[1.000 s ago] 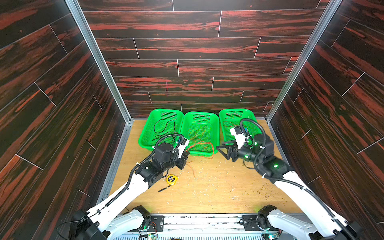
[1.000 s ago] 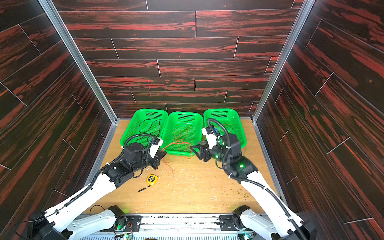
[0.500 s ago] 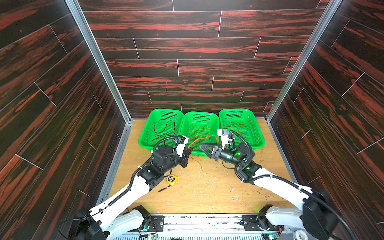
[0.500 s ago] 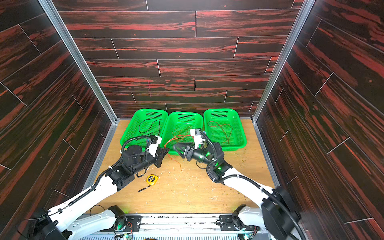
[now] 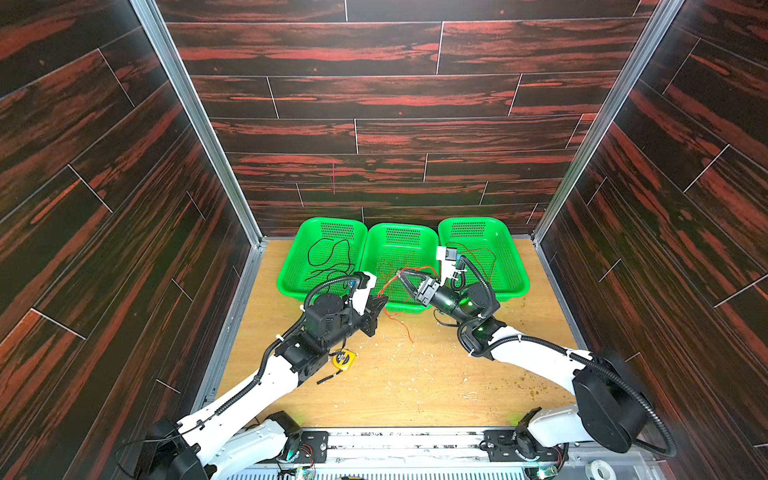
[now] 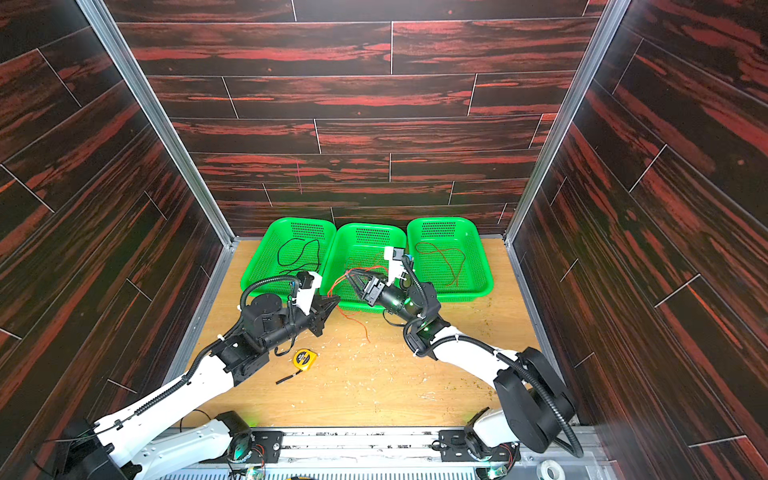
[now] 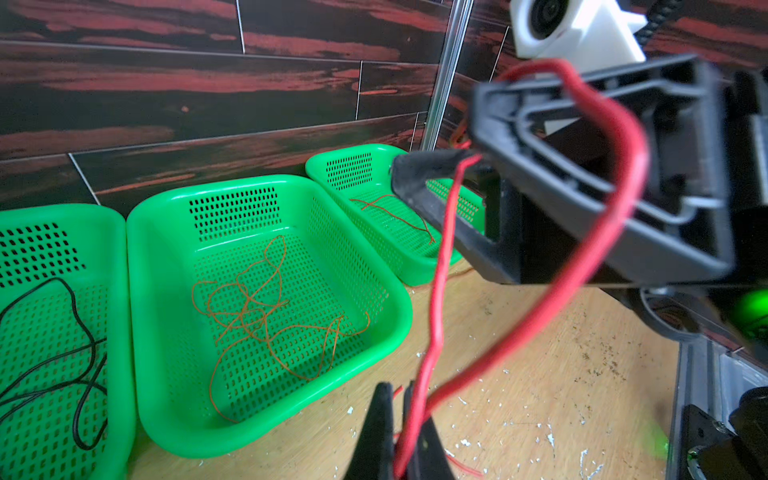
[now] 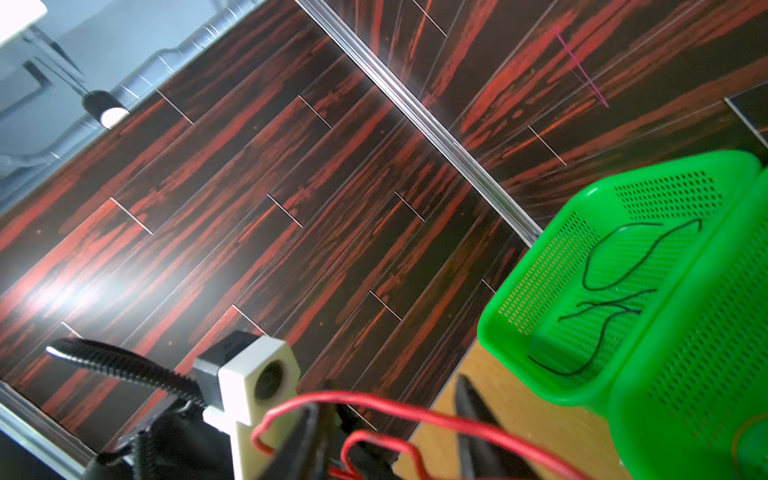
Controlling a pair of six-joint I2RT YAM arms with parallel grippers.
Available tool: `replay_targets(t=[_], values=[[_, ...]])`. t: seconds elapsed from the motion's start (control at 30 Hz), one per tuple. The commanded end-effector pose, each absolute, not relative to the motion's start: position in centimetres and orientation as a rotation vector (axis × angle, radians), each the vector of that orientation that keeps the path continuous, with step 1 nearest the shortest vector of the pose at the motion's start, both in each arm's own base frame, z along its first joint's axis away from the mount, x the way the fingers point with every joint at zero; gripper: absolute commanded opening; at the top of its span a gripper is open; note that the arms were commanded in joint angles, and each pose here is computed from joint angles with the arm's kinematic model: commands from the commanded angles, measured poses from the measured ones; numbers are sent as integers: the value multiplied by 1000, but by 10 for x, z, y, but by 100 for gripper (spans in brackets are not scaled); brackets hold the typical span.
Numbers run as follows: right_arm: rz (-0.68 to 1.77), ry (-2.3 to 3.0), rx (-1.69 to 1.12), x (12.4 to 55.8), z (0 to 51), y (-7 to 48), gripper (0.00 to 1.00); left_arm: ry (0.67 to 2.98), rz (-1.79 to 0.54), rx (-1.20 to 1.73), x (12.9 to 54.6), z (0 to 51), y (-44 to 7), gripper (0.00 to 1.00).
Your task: Untangle the cables
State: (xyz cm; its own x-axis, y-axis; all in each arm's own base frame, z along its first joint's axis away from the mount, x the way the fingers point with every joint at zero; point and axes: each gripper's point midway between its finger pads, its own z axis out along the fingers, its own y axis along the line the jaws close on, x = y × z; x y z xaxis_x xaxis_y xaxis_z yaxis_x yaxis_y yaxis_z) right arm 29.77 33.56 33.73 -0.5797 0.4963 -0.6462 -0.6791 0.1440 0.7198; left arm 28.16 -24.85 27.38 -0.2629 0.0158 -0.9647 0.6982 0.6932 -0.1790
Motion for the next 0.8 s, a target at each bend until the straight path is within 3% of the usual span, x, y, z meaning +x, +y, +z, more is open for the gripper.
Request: replay_targets(t=[0.0, 0.33, 0.37, 0.4, 0.57, 0.63, 0.77], values=[[1650, 1426, -174, 301, 356, 339, 36, 1704, -744, 592, 275, 277, -251, 0], [1644, 1414, -150, 306, 352, 335, 0, 1737, -722, 633, 272, 265, -254, 0], [1630, 1420, -153, 306, 351, 334, 0, 1741, -716, 633, 272, 264, -253, 7], [1610, 1430, -156, 307, 351, 334, 0, 1741, -704, 628, 273, 264, -251, 23], [1436, 1627, -172, 319, 323, 337, 0, 1739, -644, 599, 273, 280, -240, 56], [1357, 1694, -197, 323, 314, 338, 0, 1728, -623, 599, 273, 289, -237, 62], [1268, 1750, -259, 324, 305, 339, 0, 1691, -577, 580, 277, 307, -231, 63]])
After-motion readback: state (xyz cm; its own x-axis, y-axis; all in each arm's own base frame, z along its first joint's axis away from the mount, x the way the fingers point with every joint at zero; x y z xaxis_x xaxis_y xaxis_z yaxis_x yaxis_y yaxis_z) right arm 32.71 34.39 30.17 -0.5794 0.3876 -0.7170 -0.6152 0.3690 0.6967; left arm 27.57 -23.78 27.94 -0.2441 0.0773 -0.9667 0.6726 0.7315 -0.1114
